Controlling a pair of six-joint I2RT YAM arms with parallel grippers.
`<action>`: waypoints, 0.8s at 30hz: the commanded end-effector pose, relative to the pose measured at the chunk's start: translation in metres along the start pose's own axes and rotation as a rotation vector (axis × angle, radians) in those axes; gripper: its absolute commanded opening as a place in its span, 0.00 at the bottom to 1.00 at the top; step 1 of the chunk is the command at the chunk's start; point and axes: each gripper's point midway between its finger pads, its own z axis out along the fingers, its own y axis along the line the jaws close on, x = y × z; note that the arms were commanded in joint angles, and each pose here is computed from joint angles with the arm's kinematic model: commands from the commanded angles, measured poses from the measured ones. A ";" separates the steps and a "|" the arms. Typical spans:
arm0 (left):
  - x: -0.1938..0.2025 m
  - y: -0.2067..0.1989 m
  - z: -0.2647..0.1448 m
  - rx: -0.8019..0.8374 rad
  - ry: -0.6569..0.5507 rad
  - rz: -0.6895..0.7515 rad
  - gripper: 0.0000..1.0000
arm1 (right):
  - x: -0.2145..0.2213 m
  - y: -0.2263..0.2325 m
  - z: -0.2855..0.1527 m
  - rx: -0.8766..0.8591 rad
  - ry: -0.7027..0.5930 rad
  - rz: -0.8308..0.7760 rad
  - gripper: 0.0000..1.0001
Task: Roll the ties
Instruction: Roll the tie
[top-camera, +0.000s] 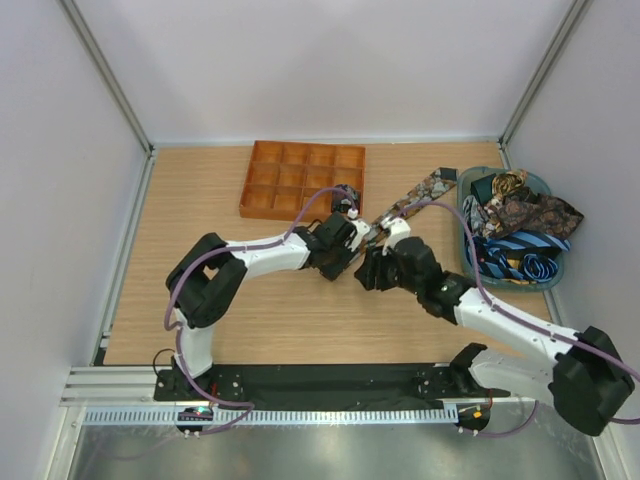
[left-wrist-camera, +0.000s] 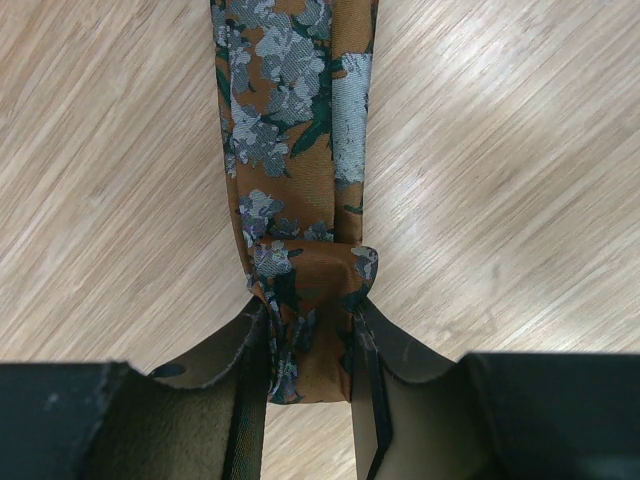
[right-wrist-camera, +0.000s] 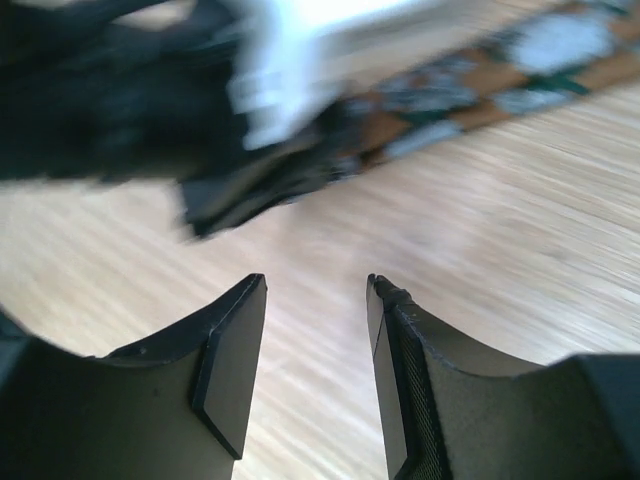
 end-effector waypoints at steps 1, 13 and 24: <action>0.066 0.003 0.001 -0.017 0.265 -0.049 0.07 | -0.016 0.008 -0.016 0.123 -0.107 -0.216 0.52; 0.069 -0.001 -0.004 -0.012 0.359 -0.074 0.07 | 0.042 0.107 -0.021 0.020 -0.109 -0.767 0.55; 0.070 -0.011 -0.014 0.034 0.414 -0.096 0.05 | 0.070 0.135 0.026 0.339 0.047 -1.213 0.56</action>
